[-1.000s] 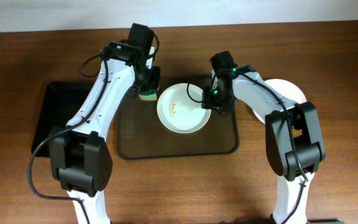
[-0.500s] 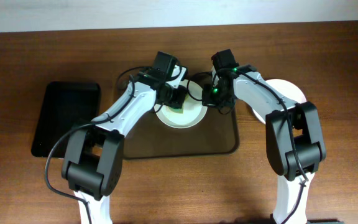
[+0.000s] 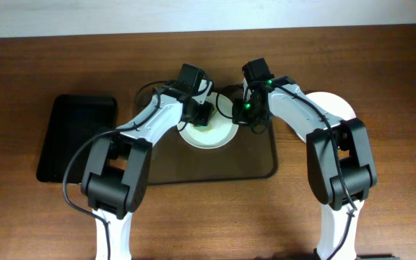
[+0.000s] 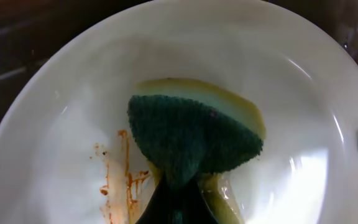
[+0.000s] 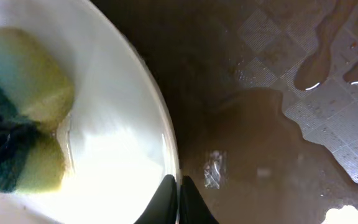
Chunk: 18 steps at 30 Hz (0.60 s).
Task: Clean dirty plates on tray and stack at the side
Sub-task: 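Scrub the held plate with the sponge in the left gripper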
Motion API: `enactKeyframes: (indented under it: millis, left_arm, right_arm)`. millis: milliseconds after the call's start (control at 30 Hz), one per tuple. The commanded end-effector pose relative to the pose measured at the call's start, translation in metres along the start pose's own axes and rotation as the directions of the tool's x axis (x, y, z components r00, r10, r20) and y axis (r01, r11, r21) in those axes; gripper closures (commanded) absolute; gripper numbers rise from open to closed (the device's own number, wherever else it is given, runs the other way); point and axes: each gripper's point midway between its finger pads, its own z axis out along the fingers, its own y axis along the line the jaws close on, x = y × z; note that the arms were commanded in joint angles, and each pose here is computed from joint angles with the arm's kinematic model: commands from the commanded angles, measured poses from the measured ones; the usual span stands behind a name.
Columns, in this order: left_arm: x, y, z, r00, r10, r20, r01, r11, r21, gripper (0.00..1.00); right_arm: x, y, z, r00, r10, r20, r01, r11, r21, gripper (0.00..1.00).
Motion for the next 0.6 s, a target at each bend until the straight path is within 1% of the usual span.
enactKeyframes:
  millis: [0, 100, 167, 233, 267, 367, 400, 567]
  left_arm:
    - [0.051, 0.035, 0.048, 0.988, -0.021, -0.156, 0.004, 0.994, -0.112, 1.00]
    - [0.048, 0.056, 0.044, 0.989, -0.019, -0.143, -0.015, 0.972, -0.236, 1.00]
    - [0.045, 0.072, 0.039, 0.991, -0.016, -0.132, -0.028, 0.944, -0.328, 0.99]
    - [0.041, 0.080, 0.037, 0.993, -0.013, -0.118, -0.033, 0.925, -0.377, 0.99]
    - [0.036, 0.090, 0.033, 0.995, -0.008, -0.099, -0.036, 0.900, -0.434, 1.00]
    - [0.030, 0.106, 0.025, 0.997, -0.002, -0.074, -0.038, 0.848, -0.529, 0.99]
    - [0.028, 0.113, 0.020, 0.998, 0.003, -0.067, -0.041, 0.817, -0.575, 0.99]
    - [0.012, 0.120, 0.006, 0.999, 0.036, -0.022, -0.041, 0.736, -0.676, 0.99]
  right_arm:
    - [0.000, -0.001, 0.005, 1.000, -0.005, -0.006, 0.006, 1.000, 0.015, 0.96]
    - [0.000, -0.001, 0.005, 1.000, -0.005, -0.006, 0.005, 1.000, 0.015, 0.96]
    - [0.002, -0.002, 0.006, 1.000, -0.004, -0.012, 0.004, 1.000, 0.018, 0.96]
    - [0.005, -0.003, 0.008, 1.000, -0.003, -0.019, 0.004, 1.000, 0.020, 0.96]
    - [0.007, -0.002, 0.009, 1.000, -0.006, -0.023, 0.007, 1.000, 0.021, 0.96]
    - [0.011, 0.002, 0.012, 0.999, -0.019, -0.028, 0.020, 0.999, 0.026, 0.96]
    - [0.012, 0.004, 0.013, 0.999, -0.022, -0.027, 0.023, 0.999, 0.036, 0.96]
    - [0.014, 0.007, 0.014, 0.999, -0.025, -0.025, 0.026, 0.998, 0.048, 0.96]
